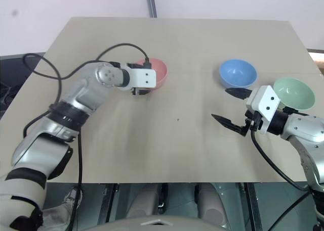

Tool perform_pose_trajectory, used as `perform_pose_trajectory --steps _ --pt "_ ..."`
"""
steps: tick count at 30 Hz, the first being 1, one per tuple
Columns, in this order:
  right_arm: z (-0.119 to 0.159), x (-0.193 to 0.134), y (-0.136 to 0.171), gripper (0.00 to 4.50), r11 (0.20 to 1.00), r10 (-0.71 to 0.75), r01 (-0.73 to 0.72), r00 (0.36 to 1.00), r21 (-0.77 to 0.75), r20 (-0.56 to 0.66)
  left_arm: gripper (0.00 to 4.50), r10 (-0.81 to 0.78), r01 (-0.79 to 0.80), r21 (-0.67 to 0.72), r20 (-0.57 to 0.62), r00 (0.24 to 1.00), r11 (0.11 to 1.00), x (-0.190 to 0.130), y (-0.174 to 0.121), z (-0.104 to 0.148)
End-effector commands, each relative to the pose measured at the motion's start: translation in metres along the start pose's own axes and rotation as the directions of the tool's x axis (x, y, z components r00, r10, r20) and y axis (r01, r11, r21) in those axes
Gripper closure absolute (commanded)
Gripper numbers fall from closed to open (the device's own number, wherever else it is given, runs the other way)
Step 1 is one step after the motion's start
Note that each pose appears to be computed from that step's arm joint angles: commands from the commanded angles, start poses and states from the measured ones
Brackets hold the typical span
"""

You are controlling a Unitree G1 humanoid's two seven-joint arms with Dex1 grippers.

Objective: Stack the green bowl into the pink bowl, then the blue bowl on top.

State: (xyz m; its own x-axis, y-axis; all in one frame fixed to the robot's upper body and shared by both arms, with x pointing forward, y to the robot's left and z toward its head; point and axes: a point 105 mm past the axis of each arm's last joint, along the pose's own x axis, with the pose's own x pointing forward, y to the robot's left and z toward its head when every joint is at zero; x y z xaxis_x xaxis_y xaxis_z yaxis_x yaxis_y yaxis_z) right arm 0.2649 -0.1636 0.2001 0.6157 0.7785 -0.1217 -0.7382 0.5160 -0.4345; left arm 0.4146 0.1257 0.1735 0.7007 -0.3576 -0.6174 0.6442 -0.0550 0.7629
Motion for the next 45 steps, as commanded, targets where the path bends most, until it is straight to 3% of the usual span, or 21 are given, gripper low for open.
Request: perform_pose_trajectory --steps 1,3,6,9,11,13,17,23,28,30,34,35,37,39,41,44,45 --pt "0.019 -0.006 -0.002 0.0 0.999 -0.044 0.045 0.998 -0.024 0.046 2.34 -0.029 0.029 0.054 -0.004 1.0 0.998 0.0 0.007 0.002" --pt "0.018 -0.009 -0.001 0.0 0.998 -0.058 0.058 0.998 -0.023 0.032 3.35 -0.043 0.043 0.058 0.005 0.999 0.997 0.003 0.007 0.004" --pt "0.016 -0.012 0.001 0.0 0.997 -0.073 0.074 0.997 -0.019 0.022 4.45 -0.05 0.049 0.062 0.027 0.998 0.997 0.004 0.008 0.007" --pt "0.017 -0.015 0.003 0.0 0.996 -0.093 0.093 0.995 -0.005 0.02 4.45 -0.094 0.075 0.09 0.229 0.969 0.993 -0.009 0.004 0.043" --pt "0.015 -0.018 0.004 0.0 0.995 -0.101 0.101 0.995 0.005 0.012 4.45 -0.184 0.14 0.144 0.373 0.909 0.98 -0.028 -0.01 0.068" --pt "0.014 -0.021 0.006 0.0 0.994 -0.106 0.106 0.994 0.011 0.0 4.45 -0.258 0.178 0.213 0.444 0.858 0.961 -0.044 -0.025 0.081" --pt "0.011 -0.027 0.009 0.0 0.991 -0.125 0.126 0.992 0.044 -0.017 4.45 -0.434 0.256 0.391 0.487 0.758 0.884 -0.067 -0.062 0.093" --pt "0.007 -0.03 0.016 0.0 0.988 -0.143 0.145 0.989 0.058 -0.037 4.45 -0.5 0.286 0.49 0.389 0.774 0.823 -0.05 -0.079 0.084" --pt "0.005 -0.03 0.017 0.0 0.983 -0.17 0.172 0.984 0.057 -0.047 2.24 -0.435 0.212 0.535 0.334 0.836 0.818 -0.027 -0.076 0.078" --pt "0.003 -0.031 0.015 0.0 0.982 -0.18 0.183 0.982 0.053 -0.055 1.66 -0.42 0.196 0.535 0.337 0.843 0.822 -0.026 -0.074 0.077" --pt "-0.002 -0.032 0.007 0.0 0.976 -0.217 0.219 0.972 0.005 -0.088 0.07 -0.41 0.224 0.413 0.443 0.798 0.883 -0.043 -0.07 0.079" --pt "-0.003 -0.032 0.006 0.0 0.974 -0.225 0.225 0.97 -0.008 -0.094 0.07 -0.407 0.235 0.384 0.466 0.785 0.893 -0.047 -0.069 0.079" --pt "-0.012 -0.037 -0.007 0.0 0.957 -0.289 0.281 0.943 -0.068 -0.163 0.07 -0.341 0.288 0.184 0.561 0.754 0.94 -0.07 -0.053 0.072" --pt "-0.027 -0.044 -0.023 0.0 0.941 -0.338 0.322 0.905 -0.103 -0.258 0.07 -0.211 0.357 -0.049 0.727 0.653 0.933 -0.101 -0.039 0.066" --pt "-0.042 -0.051 -0.036 0.0 0.935 -0.355 0.334 0.873 -0.121 -0.334 0.07 -0.148 0.39 -0.158 0.748 0.647 0.907 -0.119 -0.043 0.05" --pt "-0.068 -0.061 -0.063 0.0 0.916 -0.392 0.388 0.813 -0.102 -0.43 0.07 0.034 0.287 -0.335 0.702 0.712 0.897 -0.121 -0.039 0.033" --pt "-0.075 -0.064 -0.071 0.0 0.912 -0.398 0.399 0.797 -0.099 -0.454 0.07 0.076 0.258 -0.344 0.719 0.691 0.903 -0.124 -0.04 0.034"
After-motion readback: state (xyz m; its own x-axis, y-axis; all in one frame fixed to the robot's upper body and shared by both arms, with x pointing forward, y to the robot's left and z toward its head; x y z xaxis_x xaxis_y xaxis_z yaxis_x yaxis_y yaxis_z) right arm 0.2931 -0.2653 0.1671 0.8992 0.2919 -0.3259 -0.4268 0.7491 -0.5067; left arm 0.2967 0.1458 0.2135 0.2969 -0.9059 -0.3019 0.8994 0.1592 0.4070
